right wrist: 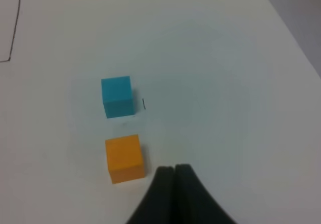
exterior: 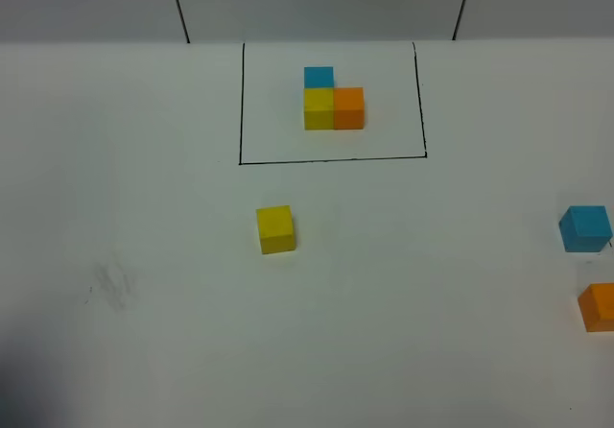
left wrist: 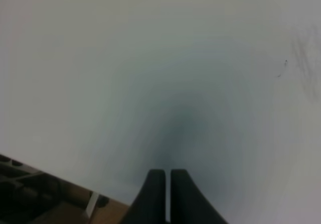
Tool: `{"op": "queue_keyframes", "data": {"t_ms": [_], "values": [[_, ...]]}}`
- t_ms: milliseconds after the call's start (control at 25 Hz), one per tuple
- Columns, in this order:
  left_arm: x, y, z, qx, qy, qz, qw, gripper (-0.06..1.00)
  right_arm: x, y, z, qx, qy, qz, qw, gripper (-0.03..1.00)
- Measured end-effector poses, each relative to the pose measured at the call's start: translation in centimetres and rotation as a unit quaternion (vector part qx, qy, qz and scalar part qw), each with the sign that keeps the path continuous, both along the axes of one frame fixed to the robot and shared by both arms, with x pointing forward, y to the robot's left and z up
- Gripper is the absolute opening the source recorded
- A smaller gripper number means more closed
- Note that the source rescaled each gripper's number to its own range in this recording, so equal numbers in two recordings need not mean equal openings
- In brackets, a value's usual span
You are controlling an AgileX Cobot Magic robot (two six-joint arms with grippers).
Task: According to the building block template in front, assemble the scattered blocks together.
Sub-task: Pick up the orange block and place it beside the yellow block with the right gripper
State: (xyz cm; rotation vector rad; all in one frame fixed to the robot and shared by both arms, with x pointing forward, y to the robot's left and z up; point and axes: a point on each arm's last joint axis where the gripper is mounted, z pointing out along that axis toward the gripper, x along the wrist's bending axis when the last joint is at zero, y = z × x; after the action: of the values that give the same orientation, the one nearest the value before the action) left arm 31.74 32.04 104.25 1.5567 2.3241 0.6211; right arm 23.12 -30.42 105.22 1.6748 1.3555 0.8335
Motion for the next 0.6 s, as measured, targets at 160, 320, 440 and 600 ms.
{"op": "queue_keyframes", "data": {"t_ms": [160, 320, 440, 600], "values": [[-1.8, 0.0, -0.1, 0.004, -0.008, 0.001, 1.0, 0.01, 0.0, 0.0, 0.0, 0.0, 0.0, 0.0, 1.0, 0.0], [-2.9, -0.1, 0.0, 0.003, -0.015, -0.007, 1.0, 0.01, 0.0, 0.0, 0.0, 0.0, 0.0, 0.0, 1.0, 0.0], [-3.5, -0.4, -0.3, -0.01, -0.038, -0.017, 0.999, 0.01, 0.0, 0.0, 0.0, 0.0, 0.0, 0.0, 1.0, 0.0], [-4.0, -0.6, -0.1, -0.011, -0.067, -0.026, 0.997, 0.01, 0.0, 0.0, 0.0, 0.0, 0.0, 0.0, 1.0, 0.0]]}}
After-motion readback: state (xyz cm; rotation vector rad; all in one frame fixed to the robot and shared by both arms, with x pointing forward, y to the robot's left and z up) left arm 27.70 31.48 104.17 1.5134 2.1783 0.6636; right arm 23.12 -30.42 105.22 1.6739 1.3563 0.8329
